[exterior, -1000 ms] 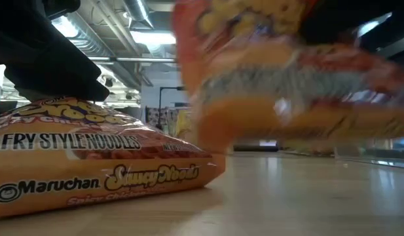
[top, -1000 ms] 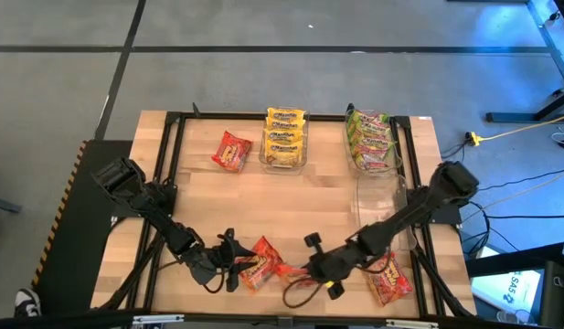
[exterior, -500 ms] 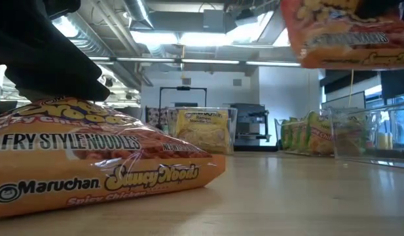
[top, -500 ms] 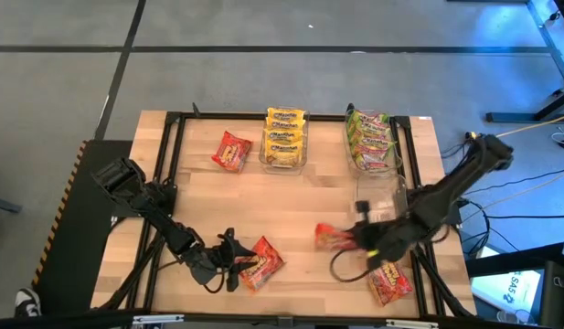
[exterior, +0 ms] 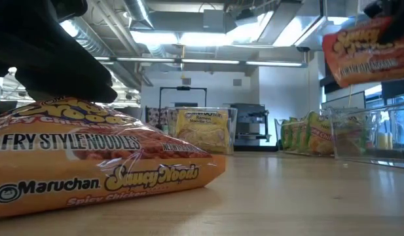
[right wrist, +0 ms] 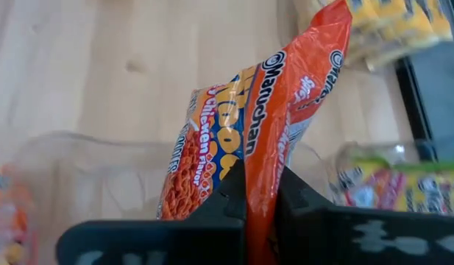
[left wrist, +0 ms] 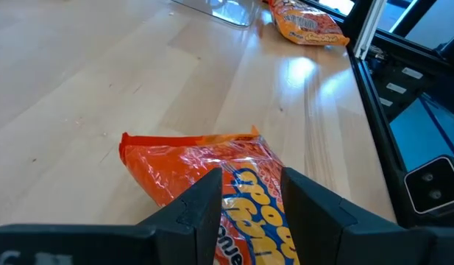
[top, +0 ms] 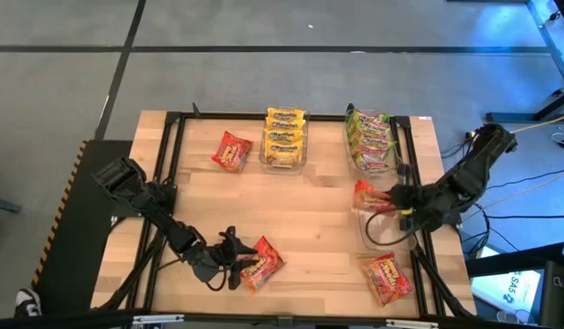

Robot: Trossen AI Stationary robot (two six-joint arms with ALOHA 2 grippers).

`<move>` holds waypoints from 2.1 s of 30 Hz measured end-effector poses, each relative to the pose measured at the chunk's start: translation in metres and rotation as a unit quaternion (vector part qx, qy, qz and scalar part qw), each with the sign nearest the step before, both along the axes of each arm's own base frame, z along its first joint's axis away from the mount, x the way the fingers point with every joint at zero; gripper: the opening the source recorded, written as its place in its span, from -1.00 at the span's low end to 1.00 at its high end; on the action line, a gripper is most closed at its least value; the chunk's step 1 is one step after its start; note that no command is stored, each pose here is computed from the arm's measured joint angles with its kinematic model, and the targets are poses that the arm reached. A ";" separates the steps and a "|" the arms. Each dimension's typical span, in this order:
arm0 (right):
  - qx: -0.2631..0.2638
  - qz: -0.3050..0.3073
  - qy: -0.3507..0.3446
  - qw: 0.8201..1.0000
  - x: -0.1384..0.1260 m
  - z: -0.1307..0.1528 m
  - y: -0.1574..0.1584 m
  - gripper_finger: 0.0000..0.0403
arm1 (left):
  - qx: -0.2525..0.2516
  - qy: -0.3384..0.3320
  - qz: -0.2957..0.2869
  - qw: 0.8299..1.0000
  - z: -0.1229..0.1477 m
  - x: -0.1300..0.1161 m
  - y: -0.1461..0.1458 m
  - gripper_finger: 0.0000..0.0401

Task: Sort Maruchan noodles
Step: Put the orange noodle pack into the bottom right transparent bin

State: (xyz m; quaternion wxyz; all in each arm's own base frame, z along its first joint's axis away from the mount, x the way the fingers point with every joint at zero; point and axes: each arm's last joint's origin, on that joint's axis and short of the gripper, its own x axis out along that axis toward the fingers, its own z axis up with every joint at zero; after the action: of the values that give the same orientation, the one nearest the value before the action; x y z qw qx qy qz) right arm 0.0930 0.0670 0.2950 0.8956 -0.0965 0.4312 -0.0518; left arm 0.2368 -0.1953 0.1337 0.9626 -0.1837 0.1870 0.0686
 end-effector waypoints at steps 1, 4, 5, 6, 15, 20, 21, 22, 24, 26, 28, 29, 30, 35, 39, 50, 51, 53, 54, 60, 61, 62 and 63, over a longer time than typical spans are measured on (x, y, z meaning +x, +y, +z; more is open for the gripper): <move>-0.001 -0.005 0.004 1.000 -0.004 -0.002 -0.003 -0.99 | 0.000 0.000 0.000 1.000 0.000 0.000 0.000 -0.33; -0.009 -0.019 0.020 1.000 -0.012 -0.014 -0.012 -0.99 | 0.003 0.000 0.001 1.000 0.000 0.001 0.001 -0.33; -0.012 -0.020 0.024 0.999 -0.013 -0.019 -0.013 -0.99 | 0.003 0.000 0.002 1.000 0.000 0.001 0.001 -0.33; -0.016 -0.020 0.028 0.999 -0.015 -0.024 -0.014 -0.99 | 0.003 0.000 0.003 1.000 0.000 0.002 0.002 -0.33; -0.052 -0.019 0.070 0.996 -0.025 -0.052 -0.024 -0.99 | 0.003 0.001 0.003 1.000 0.000 0.002 0.002 -0.33; -0.053 -0.019 0.071 0.996 -0.025 -0.052 -0.023 -0.99 | 0.004 0.000 0.006 1.000 0.000 0.003 0.003 -0.33; -0.056 -0.019 0.073 0.996 -0.024 -0.052 -0.023 -0.99 | 0.004 0.000 0.007 1.000 0.000 0.003 0.003 -0.33; -0.060 -0.020 0.077 0.995 -0.023 -0.053 -0.022 -0.99 | 0.004 0.000 0.007 1.000 0.000 0.003 0.004 -0.33; -0.065 -0.031 0.084 0.994 -0.020 -0.054 -0.022 -0.99 | 0.004 0.000 0.010 1.000 0.000 0.004 0.005 -0.33; -0.067 -0.051 0.089 0.992 -0.017 -0.055 -0.023 -0.99 | 0.004 0.000 0.012 1.000 0.000 0.005 0.006 -0.33; -0.071 -0.075 0.098 0.990 -0.013 -0.056 -0.026 -0.99 | 0.004 0.000 0.014 1.000 0.000 0.005 0.007 -0.33; -0.073 -0.087 0.103 0.988 -0.010 -0.057 -0.027 -0.99 | 0.004 0.000 0.015 1.000 0.000 0.006 0.007 -0.33; -0.074 -0.092 0.111 0.987 -0.007 -0.058 -0.027 -0.99 | 0.004 0.000 0.014 1.000 0.000 0.006 0.007 -0.33; -0.057 -0.097 0.168 0.979 0.009 -0.068 -0.031 -0.99 | 0.003 0.000 0.013 1.000 0.000 0.006 0.007 -0.33; -0.044 -0.093 0.200 0.974 0.017 -0.073 -0.033 -0.99 | 0.003 0.001 0.012 1.000 0.000 0.006 0.007 -0.33; -0.034 -0.115 0.227 0.967 0.026 -0.078 -0.040 -0.99 | 0.005 0.003 0.012 1.000 0.000 0.006 0.007 -0.33; -0.034 -0.118 0.229 0.966 0.027 -0.078 -0.040 -0.99 | 0.005 0.003 0.012 1.000 0.000 0.006 0.007 -0.33; -0.035 -0.124 0.232 0.964 0.028 -0.079 -0.042 -0.99 | 0.005 0.003 0.012 1.000 0.000 0.006 0.007 -0.33; -0.035 -0.126 0.234 0.964 0.029 -0.079 -0.042 -0.99 | 0.005 0.003 0.012 1.000 0.000 0.005 0.007 -0.33; -0.027 -0.117 0.208 0.971 0.034 -0.072 -0.040 -0.98 | 0.006 0.004 0.012 1.000 -0.001 0.005 0.007 -0.33; -0.028 -0.117 0.200 0.972 0.036 -0.069 -0.040 -0.98 | 0.007 0.005 0.012 1.000 -0.001 0.005 0.007 -0.33; -0.032 -0.118 0.195 0.973 0.036 -0.068 -0.040 -0.98 | 0.008 0.006 0.012 1.000 -0.001 0.005 0.007 -0.33; -0.035 -0.119 0.194 0.973 0.036 -0.068 -0.041 -0.98 | 0.008 0.006 0.012 1.000 -0.001 0.005 0.008 -0.33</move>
State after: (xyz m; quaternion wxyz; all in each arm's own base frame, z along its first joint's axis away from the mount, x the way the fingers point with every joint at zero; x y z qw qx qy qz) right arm 0.1294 0.0264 0.2274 0.7782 -0.0840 0.6032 -0.1533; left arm 0.2419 -0.1878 0.1325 0.9619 -0.1774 0.1904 0.0832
